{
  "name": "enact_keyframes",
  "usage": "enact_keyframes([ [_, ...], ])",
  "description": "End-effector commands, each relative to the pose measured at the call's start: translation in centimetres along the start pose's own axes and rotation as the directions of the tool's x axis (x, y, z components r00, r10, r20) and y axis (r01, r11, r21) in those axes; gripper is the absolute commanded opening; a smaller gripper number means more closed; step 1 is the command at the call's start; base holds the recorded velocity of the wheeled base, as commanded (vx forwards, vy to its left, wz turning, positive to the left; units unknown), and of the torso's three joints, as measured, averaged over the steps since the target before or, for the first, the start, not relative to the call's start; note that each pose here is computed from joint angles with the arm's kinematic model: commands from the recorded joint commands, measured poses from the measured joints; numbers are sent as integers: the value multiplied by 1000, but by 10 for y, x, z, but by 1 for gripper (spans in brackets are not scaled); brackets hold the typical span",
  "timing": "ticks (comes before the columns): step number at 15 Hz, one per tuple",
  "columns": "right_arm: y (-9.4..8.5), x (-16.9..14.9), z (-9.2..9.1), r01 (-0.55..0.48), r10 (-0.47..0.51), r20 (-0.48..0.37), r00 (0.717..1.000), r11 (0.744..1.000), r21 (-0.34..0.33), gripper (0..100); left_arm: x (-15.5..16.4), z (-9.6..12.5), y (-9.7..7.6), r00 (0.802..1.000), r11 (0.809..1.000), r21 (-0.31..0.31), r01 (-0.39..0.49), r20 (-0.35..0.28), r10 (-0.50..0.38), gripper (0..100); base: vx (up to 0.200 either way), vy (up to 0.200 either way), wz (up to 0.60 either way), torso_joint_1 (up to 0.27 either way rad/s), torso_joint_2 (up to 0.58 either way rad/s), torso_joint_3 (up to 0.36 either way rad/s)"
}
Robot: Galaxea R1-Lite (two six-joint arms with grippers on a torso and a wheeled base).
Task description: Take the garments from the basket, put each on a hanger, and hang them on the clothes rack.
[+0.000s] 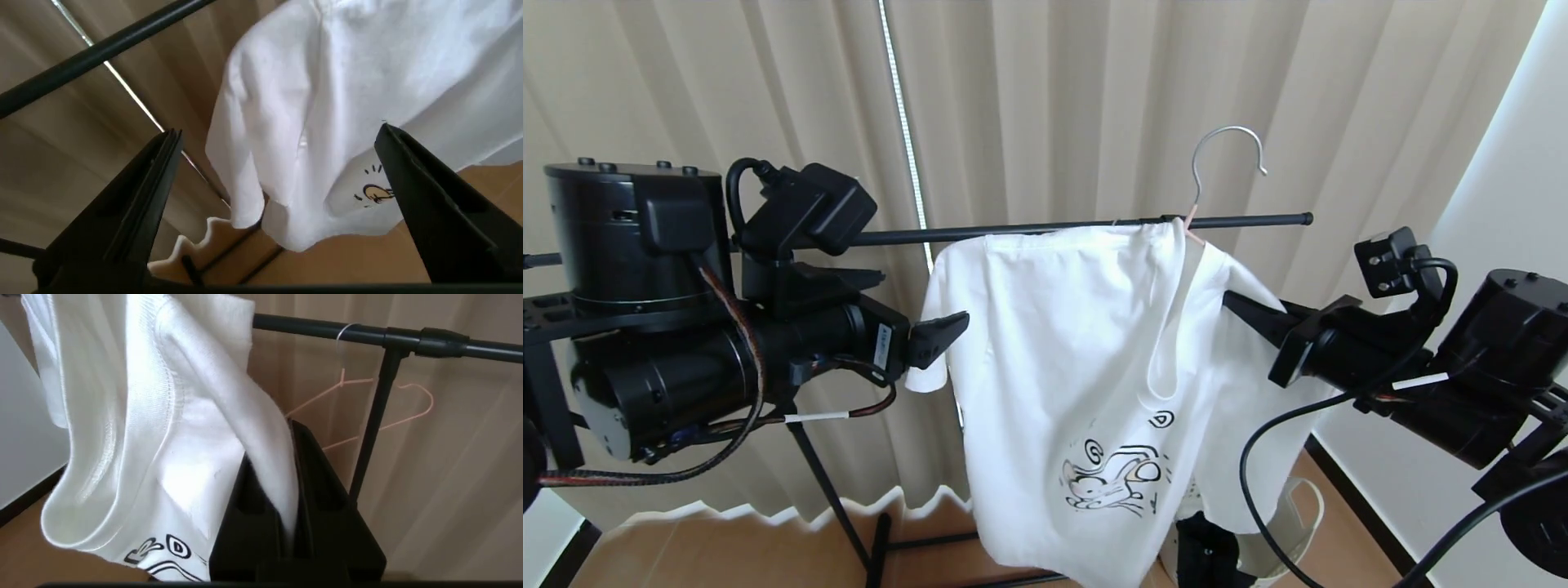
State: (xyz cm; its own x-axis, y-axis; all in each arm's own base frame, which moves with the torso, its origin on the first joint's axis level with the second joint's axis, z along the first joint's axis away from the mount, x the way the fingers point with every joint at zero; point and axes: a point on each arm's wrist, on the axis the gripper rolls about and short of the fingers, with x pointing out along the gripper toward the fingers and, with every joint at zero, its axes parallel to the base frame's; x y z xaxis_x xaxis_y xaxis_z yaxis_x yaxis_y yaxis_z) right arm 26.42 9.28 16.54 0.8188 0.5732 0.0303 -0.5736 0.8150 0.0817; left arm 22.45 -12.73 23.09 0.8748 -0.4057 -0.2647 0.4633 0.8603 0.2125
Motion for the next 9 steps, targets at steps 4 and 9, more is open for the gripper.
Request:
enact_keyframes([
  [4,-7,-9,5,13,-13,14,1000,1000,-6,0,23,-17,-4,996,1000,-25,6,-85,-8,100,0,0,0,0,0,0],
  [9,-2,-19,11,-41,41,28,999,999,-14,0,47,-35,0,988,994,-107,-26,-153,9,100,0,0,0,0,0,0],
])
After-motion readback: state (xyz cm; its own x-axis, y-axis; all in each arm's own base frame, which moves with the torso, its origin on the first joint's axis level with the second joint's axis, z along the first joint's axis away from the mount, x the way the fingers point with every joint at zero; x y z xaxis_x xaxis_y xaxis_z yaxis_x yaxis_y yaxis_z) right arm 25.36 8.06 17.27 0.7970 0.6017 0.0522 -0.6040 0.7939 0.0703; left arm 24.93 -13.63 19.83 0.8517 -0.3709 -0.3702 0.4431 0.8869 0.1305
